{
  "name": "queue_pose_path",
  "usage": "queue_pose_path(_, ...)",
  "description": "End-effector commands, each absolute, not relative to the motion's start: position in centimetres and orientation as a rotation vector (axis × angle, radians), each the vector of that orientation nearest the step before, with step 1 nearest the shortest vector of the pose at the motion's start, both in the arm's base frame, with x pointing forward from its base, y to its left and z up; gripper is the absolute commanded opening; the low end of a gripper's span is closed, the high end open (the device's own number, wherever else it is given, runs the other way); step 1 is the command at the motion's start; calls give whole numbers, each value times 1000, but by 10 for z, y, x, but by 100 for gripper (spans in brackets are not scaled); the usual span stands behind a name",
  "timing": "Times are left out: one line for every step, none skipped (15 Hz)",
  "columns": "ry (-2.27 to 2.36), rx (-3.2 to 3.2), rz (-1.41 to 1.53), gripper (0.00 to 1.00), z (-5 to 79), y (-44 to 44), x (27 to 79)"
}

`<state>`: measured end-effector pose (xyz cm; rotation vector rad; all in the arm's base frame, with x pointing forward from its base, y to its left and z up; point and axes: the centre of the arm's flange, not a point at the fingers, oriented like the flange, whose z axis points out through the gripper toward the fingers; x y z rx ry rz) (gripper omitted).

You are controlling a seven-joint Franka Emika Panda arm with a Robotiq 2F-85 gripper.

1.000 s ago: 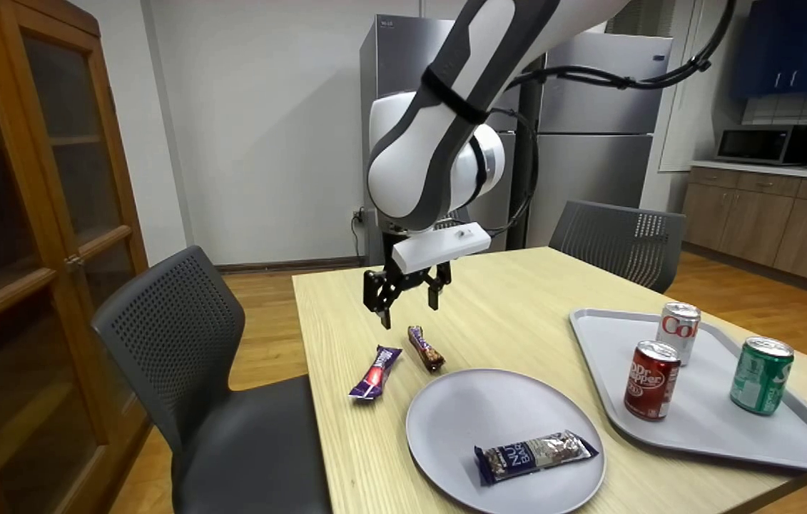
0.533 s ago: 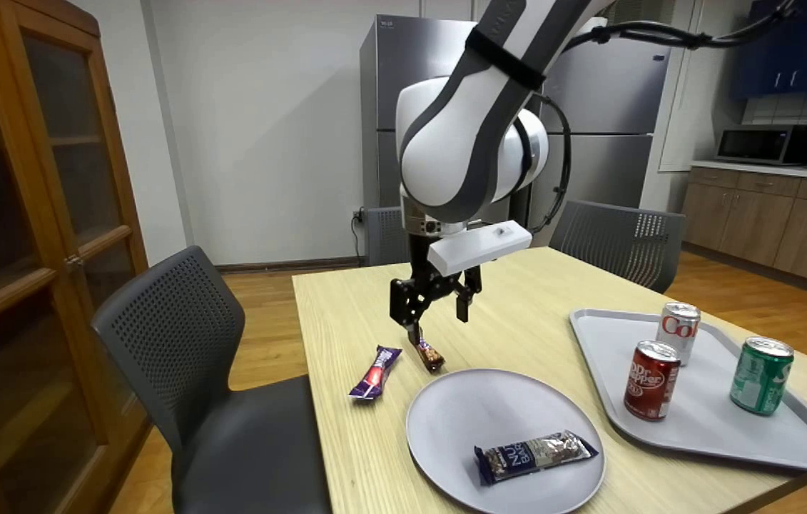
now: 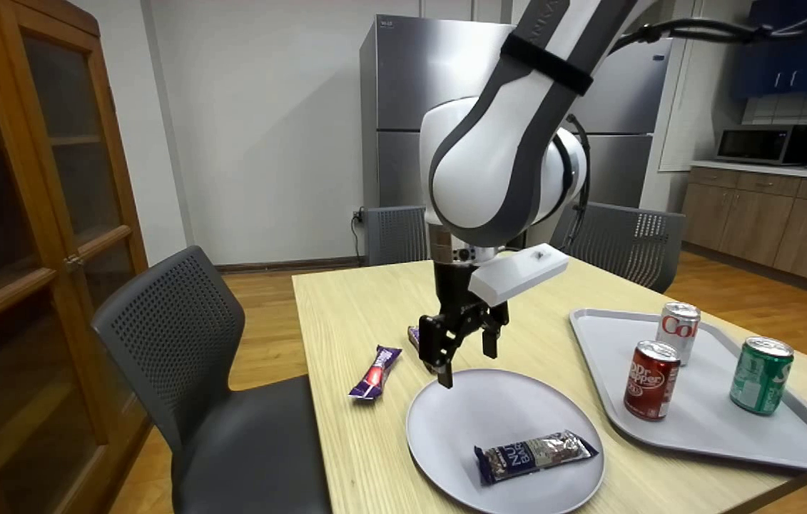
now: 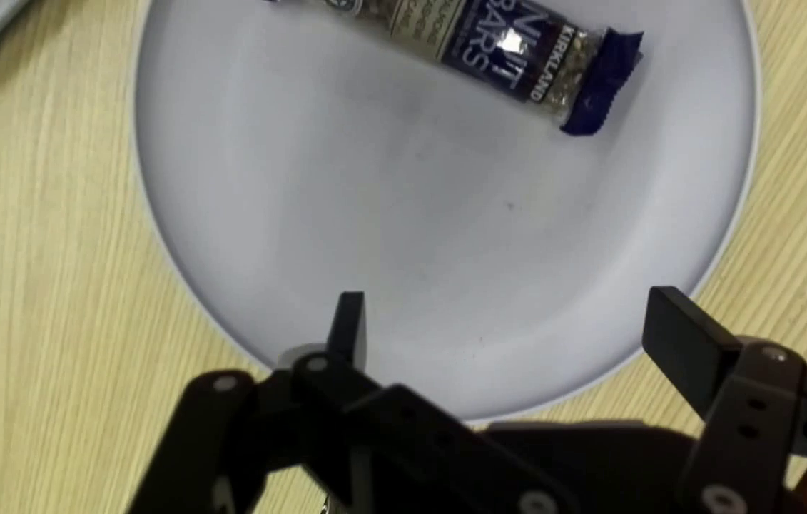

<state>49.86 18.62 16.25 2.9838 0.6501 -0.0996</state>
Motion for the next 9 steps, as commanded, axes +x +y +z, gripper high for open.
queue_pose_path(743, 2980, -134, 100, 161, 176, 476)
queue_pose_path(762, 2970, -147, 100, 158, 175, 472)
queue_pose_path(782, 2963, -161, 100, 155, 174, 468)
queue_pose_path(801, 2955, -173, 100, 152, 173, 465)
queue_pose_path(822, 2950, -185, 100, 150, 173, 462)
queue_pose_path(849, 2940, -195, 100, 146, 172, 460)
queue_pose_path(875, 2930, -202, 100, 144, 172, 457)
queue_pose_path(905, 2916, -206, 100, 140, 171, 455)
queue_pose_path(933, 2903, -206, 100, 137, 171, 453)
